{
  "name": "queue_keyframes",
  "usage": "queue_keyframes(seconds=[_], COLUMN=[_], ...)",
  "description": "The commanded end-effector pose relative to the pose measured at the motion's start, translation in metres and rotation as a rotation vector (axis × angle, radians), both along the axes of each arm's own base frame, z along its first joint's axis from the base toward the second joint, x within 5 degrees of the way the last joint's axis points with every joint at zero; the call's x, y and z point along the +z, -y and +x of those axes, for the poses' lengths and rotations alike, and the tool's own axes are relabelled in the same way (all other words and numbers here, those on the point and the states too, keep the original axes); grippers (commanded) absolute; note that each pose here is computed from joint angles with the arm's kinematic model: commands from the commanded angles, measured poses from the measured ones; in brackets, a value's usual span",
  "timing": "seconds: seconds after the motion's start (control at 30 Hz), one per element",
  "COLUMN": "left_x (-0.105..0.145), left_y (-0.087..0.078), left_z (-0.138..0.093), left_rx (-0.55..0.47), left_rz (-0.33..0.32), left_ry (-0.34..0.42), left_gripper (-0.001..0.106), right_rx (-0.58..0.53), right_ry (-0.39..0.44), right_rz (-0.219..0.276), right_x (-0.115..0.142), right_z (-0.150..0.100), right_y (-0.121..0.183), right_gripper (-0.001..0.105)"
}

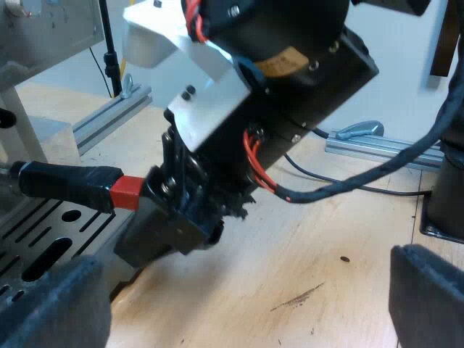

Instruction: Grind coffee beans and then tamp

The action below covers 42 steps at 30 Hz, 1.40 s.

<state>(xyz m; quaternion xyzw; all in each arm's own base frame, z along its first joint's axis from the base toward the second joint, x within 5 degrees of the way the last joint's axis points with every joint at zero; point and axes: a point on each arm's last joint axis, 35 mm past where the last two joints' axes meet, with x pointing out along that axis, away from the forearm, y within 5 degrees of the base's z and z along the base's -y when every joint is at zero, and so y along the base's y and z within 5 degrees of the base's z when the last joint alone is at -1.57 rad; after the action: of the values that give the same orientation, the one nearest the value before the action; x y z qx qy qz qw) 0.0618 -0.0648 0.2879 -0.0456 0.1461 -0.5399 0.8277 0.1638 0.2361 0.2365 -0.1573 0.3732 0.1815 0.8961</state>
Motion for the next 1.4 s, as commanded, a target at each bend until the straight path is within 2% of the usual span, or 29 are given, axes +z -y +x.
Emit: queue_keyframes(seconds=[0.03, 0.17, 0.27, 0.63, 1.07, 1.4], left_x=[0.0023, 0.0023, 0.0023, 0.0023, 0.0023, 0.0023], left_y=[-0.0001, -0.0001, -0.0001, -0.0001, -0.0001, -0.0001], left_z=[-0.0011, -0.0011, -0.0011, -0.0011, -0.0011, -0.0011], left_rx=[-0.009, -0.009, -0.009, -0.009, -0.009, -0.009], left_rz=[-0.014, -0.014, -0.014, -0.014, -0.014, -0.014], left_ry=[0.003, 0.003, 0.003, 0.003, 0.003, 0.003], left_gripper=[0.079, 0.079, 0.079, 0.079, 0.079, 0.079], right_rx=[0.022, 0.037, 0.040, 0.041, 0.040, 0.043], right_ry=[0.029, 0.041, 0.056, 0.056, 0.064, 0.064], right_rz=[-0.007, -0.009, -0.028, -0.029, -0.016, -0.016], right_x=[0.0001, 0.0009, 0.0012, 0.0012, 0.0022, 0.0022], right_z=[0.0020, 0.0028, 0.0031, 0.0031, 0.0038, 0.0032], right_y=[-0.0011, -0.0022, -0.0019, -0.0019, -0.0029, -0.0033], right_gripper=[0.060, 0.060, 0.060, 0.058, 0.001, 0.000])
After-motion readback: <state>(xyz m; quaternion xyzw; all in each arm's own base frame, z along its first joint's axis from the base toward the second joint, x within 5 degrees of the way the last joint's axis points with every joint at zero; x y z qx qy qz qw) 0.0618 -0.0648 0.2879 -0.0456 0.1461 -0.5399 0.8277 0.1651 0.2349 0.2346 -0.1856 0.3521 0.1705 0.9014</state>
